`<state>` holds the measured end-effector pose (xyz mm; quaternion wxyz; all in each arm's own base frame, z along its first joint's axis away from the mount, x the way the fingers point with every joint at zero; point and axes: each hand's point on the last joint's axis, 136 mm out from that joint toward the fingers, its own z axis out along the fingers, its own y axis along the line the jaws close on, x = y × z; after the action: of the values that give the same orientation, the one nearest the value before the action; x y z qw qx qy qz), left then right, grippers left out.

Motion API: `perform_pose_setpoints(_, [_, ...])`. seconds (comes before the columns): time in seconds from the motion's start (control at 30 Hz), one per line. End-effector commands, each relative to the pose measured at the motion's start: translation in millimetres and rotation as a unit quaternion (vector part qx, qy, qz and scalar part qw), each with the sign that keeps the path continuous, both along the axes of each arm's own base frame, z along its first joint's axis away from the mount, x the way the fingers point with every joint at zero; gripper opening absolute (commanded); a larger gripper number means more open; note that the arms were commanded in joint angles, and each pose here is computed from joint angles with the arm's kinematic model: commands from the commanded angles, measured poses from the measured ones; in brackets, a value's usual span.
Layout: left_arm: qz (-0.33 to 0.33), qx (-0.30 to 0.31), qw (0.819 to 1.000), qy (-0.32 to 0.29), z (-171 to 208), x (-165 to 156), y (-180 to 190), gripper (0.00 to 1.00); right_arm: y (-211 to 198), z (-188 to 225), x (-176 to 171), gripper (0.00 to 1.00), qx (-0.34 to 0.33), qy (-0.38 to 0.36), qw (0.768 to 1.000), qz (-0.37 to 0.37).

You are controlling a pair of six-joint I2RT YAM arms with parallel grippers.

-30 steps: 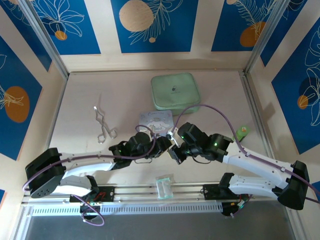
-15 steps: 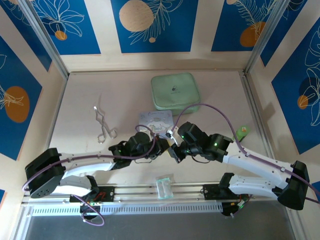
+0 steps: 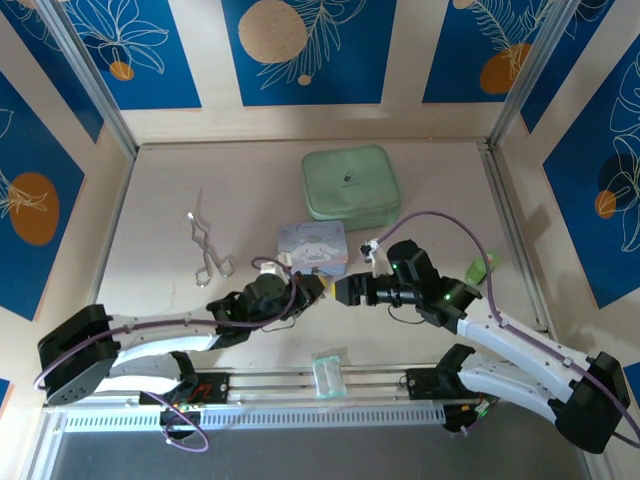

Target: Unlock a padlock with a key

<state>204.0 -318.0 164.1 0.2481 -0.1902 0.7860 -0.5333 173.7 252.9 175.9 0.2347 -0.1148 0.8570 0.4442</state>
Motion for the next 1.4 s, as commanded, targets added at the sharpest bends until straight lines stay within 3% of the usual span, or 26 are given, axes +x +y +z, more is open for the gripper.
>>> perform_pose_setpoints(0.0, [0.047,-0.072,0.993,-0.082,53.2,13.8,9.5,0.0,24.2,50.1,-2.1,0.62,0.134,0.005,0.991,0.025])
perform_pose_setpoints(0.33, [0.107,-0.137,0.973,-0.154,100.7,23.5,32.5,0.0,51.2,92.5,1.7,0.52,0.245,-0.025,0.968,0.049])
perform_pose_setpoints(0.87, [0.102,-0.172,0.964,-0.174,117.6,23.4,26.0,0.0,54.3,101.0,13.3,0.31,0.267,-0.046,0.961,0.048])
perform_pose_setpoints(1.37, [0.114,-0.157,0.968,-0.162,110.3,26.0,28.4,0.0,54.7,90.0,17.3,0.1,0.268,-0.04,0.962,0.043])
